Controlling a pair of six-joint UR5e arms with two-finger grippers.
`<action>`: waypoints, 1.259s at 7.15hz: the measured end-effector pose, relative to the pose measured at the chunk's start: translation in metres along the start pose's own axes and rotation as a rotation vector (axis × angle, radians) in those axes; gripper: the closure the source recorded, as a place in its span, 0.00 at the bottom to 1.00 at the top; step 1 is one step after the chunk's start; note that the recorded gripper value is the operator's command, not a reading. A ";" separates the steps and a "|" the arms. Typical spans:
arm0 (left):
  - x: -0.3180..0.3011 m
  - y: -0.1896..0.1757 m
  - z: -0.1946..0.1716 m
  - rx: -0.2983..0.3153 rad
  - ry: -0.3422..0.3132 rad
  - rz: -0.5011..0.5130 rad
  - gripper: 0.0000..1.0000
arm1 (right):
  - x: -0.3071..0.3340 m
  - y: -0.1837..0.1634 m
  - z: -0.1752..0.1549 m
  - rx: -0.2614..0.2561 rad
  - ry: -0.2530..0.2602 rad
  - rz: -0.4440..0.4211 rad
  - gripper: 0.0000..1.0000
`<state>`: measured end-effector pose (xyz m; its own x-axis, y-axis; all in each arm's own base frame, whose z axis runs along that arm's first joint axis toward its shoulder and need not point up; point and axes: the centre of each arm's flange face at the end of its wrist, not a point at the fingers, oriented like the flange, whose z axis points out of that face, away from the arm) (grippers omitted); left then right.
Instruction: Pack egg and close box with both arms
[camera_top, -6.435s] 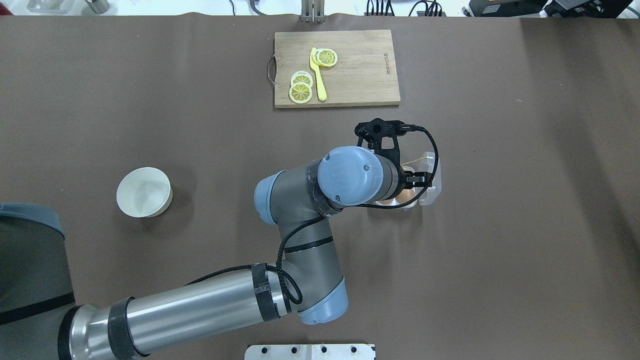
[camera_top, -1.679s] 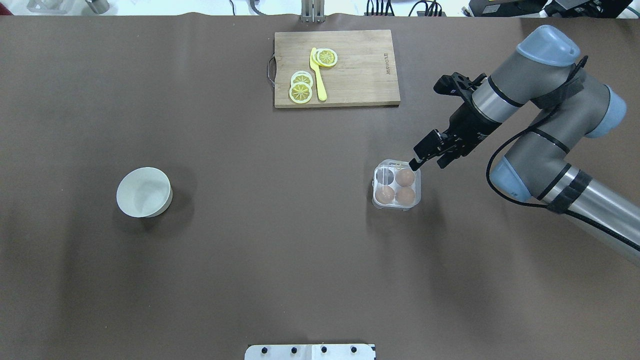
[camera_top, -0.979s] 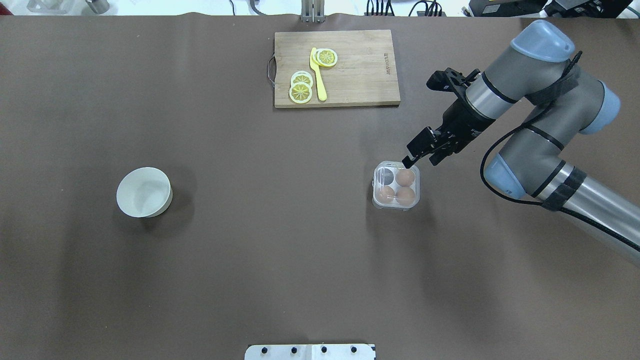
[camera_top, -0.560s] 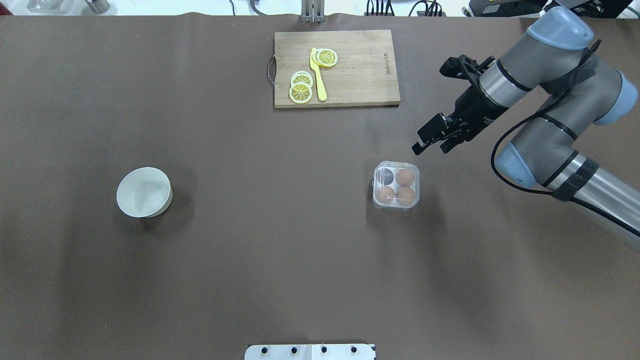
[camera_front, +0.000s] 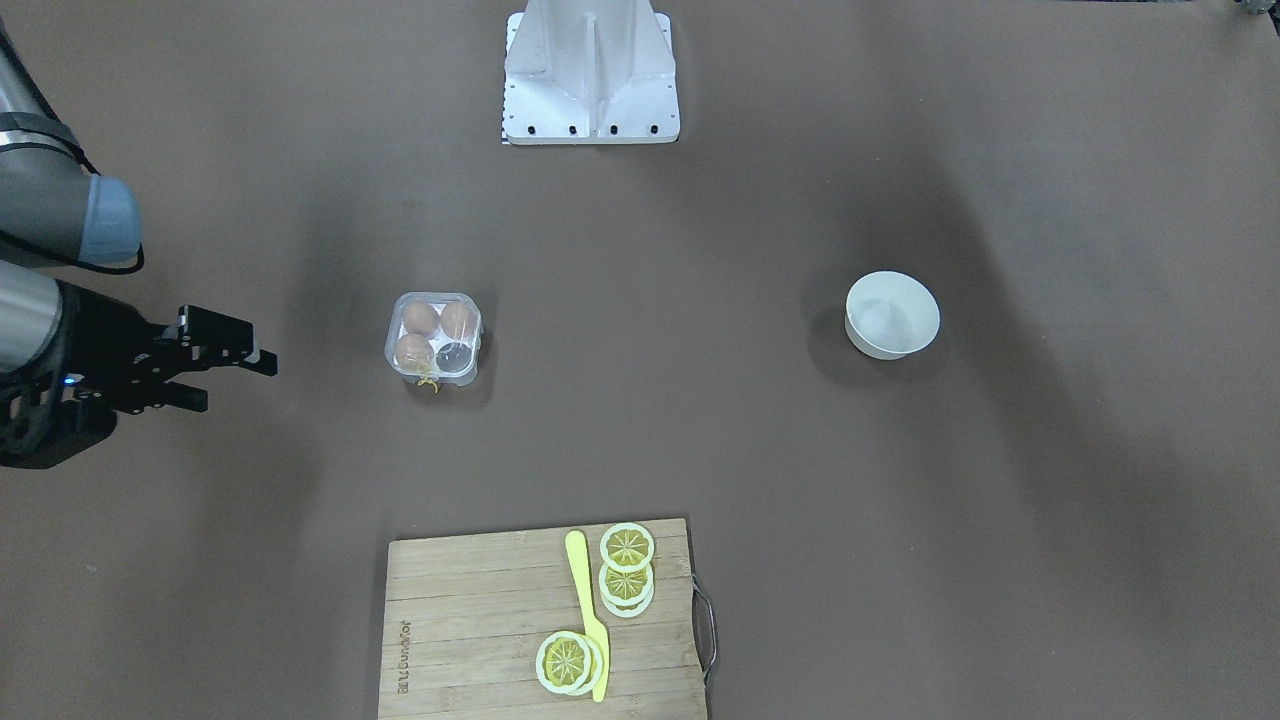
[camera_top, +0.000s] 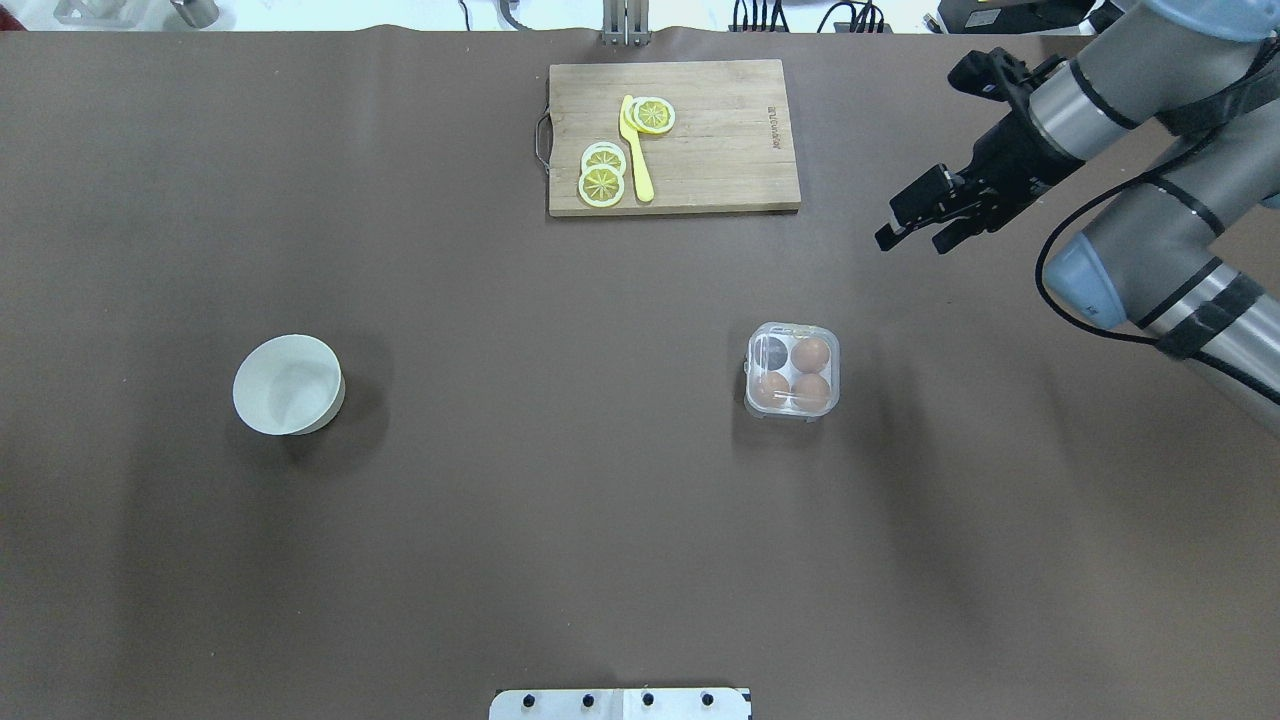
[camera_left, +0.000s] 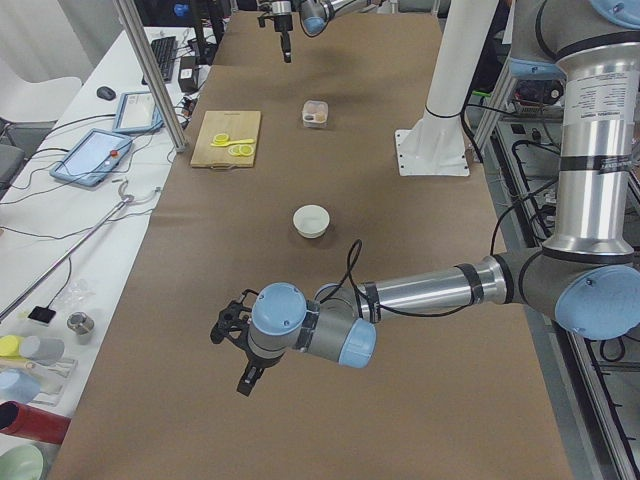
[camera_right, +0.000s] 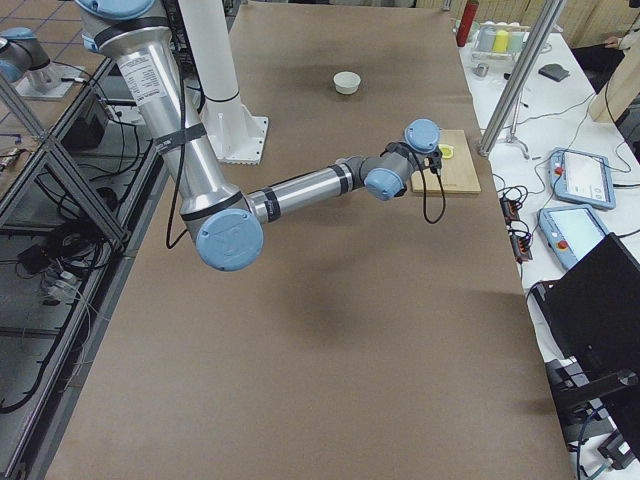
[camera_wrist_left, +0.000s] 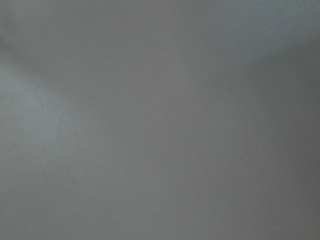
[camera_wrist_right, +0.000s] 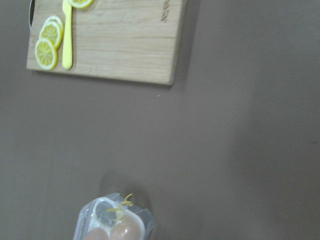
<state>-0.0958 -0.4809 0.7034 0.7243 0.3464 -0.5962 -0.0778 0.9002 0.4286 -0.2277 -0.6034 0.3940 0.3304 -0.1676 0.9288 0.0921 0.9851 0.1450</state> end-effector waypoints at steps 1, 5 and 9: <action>-0.001 0.001 -0.001 -0.002 0.004 -0.006 0.03 | 0.028 -0.004 -0.024 0.040 0.023 0.035 0.01; -0.003 -0.003 -0.004 -0.017 0.010 -0.033 0.03 | 0.174 0.004 -0.109 0.163 0.197 0.053 0.00; -0.001 -0.002 -0.003 -0.030 0.034 -0.052 0.03 | 0.299 0.052 -0.177 0.110 0.459 0.069 0.00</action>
<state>-0.0989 -0.4824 0.7011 0.7045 0.3072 -0.6397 -0.0612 0.9244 0.3766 0.0420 -0.6089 0.6195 0.7154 -0.0761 0.6945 -0.0368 0.9886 0.1462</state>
